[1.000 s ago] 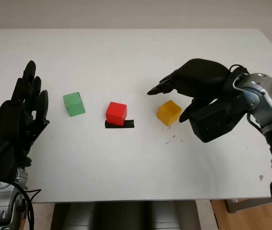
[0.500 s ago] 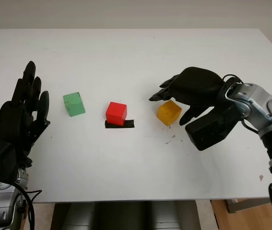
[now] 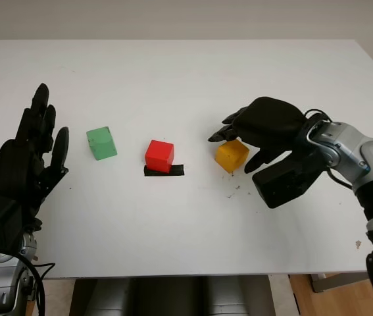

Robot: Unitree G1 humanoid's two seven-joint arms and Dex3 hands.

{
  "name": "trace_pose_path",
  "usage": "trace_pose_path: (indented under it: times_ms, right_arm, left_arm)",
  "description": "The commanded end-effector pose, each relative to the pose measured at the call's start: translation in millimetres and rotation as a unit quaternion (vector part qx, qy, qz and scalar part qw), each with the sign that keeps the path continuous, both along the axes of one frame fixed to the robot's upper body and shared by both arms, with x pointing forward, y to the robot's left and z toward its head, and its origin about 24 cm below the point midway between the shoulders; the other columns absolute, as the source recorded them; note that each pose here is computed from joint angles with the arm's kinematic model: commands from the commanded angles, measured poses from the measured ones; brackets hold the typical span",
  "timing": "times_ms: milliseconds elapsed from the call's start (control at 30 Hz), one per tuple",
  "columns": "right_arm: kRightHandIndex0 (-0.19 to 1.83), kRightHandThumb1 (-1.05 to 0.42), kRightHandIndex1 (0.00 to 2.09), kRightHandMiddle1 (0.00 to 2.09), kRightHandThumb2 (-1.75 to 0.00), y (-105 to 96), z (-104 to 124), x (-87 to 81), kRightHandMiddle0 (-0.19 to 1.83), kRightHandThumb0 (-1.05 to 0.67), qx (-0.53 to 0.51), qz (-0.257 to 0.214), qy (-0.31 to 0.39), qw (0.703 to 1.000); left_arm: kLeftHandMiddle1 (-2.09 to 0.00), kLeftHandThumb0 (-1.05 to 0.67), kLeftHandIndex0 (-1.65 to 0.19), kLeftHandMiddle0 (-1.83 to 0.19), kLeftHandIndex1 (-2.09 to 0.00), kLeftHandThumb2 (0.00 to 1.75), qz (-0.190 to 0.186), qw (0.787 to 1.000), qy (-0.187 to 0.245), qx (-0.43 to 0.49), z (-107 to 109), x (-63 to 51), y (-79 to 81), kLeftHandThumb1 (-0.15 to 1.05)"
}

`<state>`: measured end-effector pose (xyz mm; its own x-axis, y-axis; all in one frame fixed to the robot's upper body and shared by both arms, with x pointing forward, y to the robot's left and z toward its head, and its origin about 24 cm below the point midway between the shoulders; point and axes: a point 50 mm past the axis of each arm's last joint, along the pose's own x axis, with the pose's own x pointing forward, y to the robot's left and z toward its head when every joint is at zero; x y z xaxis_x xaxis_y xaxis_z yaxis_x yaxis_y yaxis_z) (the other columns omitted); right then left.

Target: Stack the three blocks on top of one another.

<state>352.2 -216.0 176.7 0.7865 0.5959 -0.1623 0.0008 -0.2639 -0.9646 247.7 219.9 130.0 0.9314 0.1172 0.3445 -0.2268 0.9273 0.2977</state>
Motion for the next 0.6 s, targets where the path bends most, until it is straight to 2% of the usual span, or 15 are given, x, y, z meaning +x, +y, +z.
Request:
trace_pose_path:
  times_ms: [0, 233, 267, 300, 367, 433, 567]
  right_arm:
    - [0.59, -0.8, 0.1, 0.14, -0.06, 2.4, 2.3, 1.7, 0.72, -0.49, 0.01, 0.007, -0.008, 1.0]
    - [0.61, -0.83, 0.1, 0.23, -0.06, 3.2, -0.7, 2.4, 0.85, -0.46, 0.021, 0.016, -0.014, 1.0]
    - [0.62, -0.83, 0.09, 0.29, -0.06, 3.0, -0.8, 2.4, 0.84, -0.46, 0.022, 0.018, -0.016, 0.999]
    - [0.63, -0.85, 0.08, 0.54, -0.06, 2.9, -0.9, 2.4, 0.76, -0.44, 0.022, 0.019, -0.018, 0.999]
    - [0.64, -0.87, 0.07, 0.85, -0.06, 2.6, -0.7, 2.7, 0.66, -0.42, 0.021, 0.018, -0.021, 0.999]
    - [0.64, -0.88, 0.06, 0.96, -0.06, 2.4, -0.4, 2.9, 0.64, -0.4, 0.017, 0.017, -0.024, 0.999]
    - [0.64, -0.89, 0.06, 1.06, -0.06, 2.1, 1.4, 3.2, 0.61, -0.38, 0.02, 0.016, -0.034, 0.999]
  left_arm:
    - [-0.05, -0.58, -0.02, -0.01, -0.05, 0.54, -0.003, 1.0, 0.005, 0.004, -2.6, -1.4, -1.1, 1.05]
    - [-0.06, -0.6, -0.04, -0.03, -0.06, 0.53, 0.005, 1.0, 0.01, 0.001, -4.9, -1.7, -3.7, 1.05]
    - [-0.06, -0.6, -0.04, -0.03, -0.06, 0.52, 0.005, 1.0, 0.011, 0.001, -5.1, -2.0, -3.6, 1.05]
    - [-0.06, -0.6, -0.04, -0.03, -0.06, 0.52, 0.005, 1.0, 0.012, 0.002, -5.2, -2.2, -3.6, 1.05]
    - [-0.06, -0.59, -0.04, -0.04, -0.06, 0.52, 0.006, 1.0, 0.012, 0.003, -5.6, -2.5, -3.5, 1.05]
    - [-0.06, -0.59, -0.05, -0.04, -0.06, 0.52, 0.005, 1.0, 0.011, 0.004, -5.9, -2.6, -3.5, 1.05]
    - [-0.06, -0.59, -0.04, -0.04, -0.06, 0.51, 0.002, 1.0, 0.012, 0.003, -6.3, -2.8, -3.9, 1.05]
